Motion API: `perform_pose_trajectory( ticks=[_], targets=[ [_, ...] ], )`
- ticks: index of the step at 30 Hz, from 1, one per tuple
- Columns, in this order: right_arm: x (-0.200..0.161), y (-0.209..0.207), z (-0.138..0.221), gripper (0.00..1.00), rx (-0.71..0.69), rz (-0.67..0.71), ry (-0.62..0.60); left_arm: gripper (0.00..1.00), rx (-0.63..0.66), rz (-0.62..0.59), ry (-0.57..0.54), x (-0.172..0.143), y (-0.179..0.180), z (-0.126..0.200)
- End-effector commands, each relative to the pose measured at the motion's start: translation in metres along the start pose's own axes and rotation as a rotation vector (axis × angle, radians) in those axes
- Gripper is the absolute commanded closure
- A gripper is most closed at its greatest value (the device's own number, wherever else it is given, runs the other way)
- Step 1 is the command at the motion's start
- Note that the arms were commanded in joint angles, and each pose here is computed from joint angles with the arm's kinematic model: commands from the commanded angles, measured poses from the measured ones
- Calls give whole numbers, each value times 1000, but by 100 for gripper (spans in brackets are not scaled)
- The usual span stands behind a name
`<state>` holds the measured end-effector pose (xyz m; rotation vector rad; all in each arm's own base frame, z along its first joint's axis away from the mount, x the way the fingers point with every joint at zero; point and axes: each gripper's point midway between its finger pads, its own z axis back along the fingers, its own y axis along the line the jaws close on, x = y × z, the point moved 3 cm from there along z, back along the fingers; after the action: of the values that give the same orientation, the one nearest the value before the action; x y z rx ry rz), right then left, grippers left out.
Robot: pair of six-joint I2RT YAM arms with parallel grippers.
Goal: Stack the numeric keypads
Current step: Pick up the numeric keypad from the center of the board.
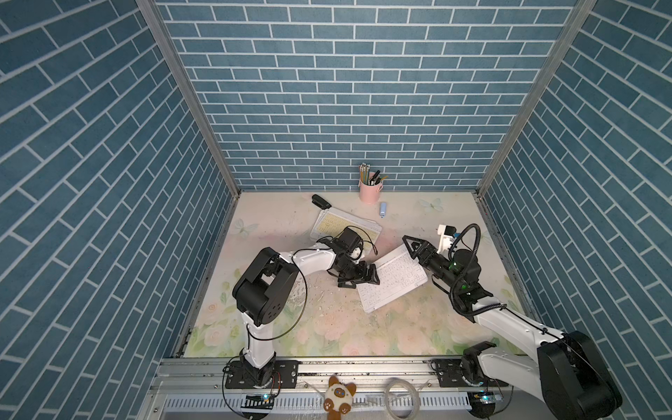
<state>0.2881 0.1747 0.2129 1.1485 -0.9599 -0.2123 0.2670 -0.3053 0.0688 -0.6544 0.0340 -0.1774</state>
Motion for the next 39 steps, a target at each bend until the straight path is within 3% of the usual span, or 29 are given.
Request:
perform_pose_trajectory(
  ticks=[1,15,20,31,39],
  targets=[
    [-48,-7,3,15,-15,-235,190,1,-77,-109,-67,18,-20,-11],
    [-42,-9,2,15,-117,-343,64,0,-77,-113,-68,17,-20,-10],
    [-40,-3,1,15,-161,-356,73,0,-78,-116,-68,17,-21,-10],
    [-62,-20,-3,17,-284,-378,206,0,-79,-121,-68,17,-21,-9],
    [-76,-15,-4,24,-327,-288,374,0,-80,-122,-70,16,-20,-7]
  ],
)
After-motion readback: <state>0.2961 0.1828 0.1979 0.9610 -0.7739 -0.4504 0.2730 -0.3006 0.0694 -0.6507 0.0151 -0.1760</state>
